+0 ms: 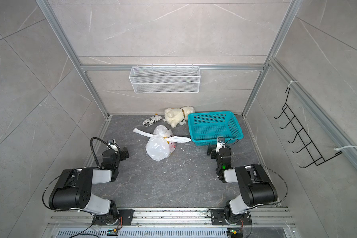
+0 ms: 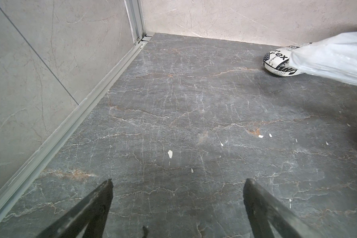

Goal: Place the peach into a plastic bag & tie a knot
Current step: Reset both arms

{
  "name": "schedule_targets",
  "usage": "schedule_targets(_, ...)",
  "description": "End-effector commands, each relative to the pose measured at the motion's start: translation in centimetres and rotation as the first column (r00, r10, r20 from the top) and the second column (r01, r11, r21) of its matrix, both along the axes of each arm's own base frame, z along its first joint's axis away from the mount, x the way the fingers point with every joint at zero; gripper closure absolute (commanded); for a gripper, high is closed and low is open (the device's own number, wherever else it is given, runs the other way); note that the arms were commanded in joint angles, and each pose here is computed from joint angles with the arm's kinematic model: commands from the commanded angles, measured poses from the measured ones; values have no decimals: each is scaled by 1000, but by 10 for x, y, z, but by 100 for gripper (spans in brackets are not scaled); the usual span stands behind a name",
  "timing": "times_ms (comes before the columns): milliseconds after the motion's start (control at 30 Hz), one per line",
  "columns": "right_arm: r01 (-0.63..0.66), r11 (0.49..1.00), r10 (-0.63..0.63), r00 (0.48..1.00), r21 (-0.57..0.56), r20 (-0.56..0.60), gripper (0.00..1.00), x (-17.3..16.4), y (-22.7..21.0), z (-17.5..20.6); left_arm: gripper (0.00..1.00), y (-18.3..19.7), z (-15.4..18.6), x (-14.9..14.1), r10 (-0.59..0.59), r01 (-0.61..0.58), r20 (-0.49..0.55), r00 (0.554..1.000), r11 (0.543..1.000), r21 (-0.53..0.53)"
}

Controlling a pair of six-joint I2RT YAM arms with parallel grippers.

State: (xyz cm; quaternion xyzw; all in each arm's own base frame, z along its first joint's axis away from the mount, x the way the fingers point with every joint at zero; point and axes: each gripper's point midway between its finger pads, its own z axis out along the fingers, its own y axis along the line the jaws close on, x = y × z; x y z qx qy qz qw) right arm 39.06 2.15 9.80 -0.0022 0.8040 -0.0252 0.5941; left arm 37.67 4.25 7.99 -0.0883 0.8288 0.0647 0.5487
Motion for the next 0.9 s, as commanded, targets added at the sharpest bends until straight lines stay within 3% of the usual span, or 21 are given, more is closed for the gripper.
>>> schedule_targets(0, 1, 1000, -1, 1000, -5, -12, 0, -2, -1, -2, 0, 3, 8, 3, 11, -12, 31, 999, 1000, 17)
schedule_targets(867, 1, 1000, -1, 1000, -6, -11, 0, -2, -1, -2, 0, 2, 8, 3, 5, -5, 33, 999, 1000, 14)
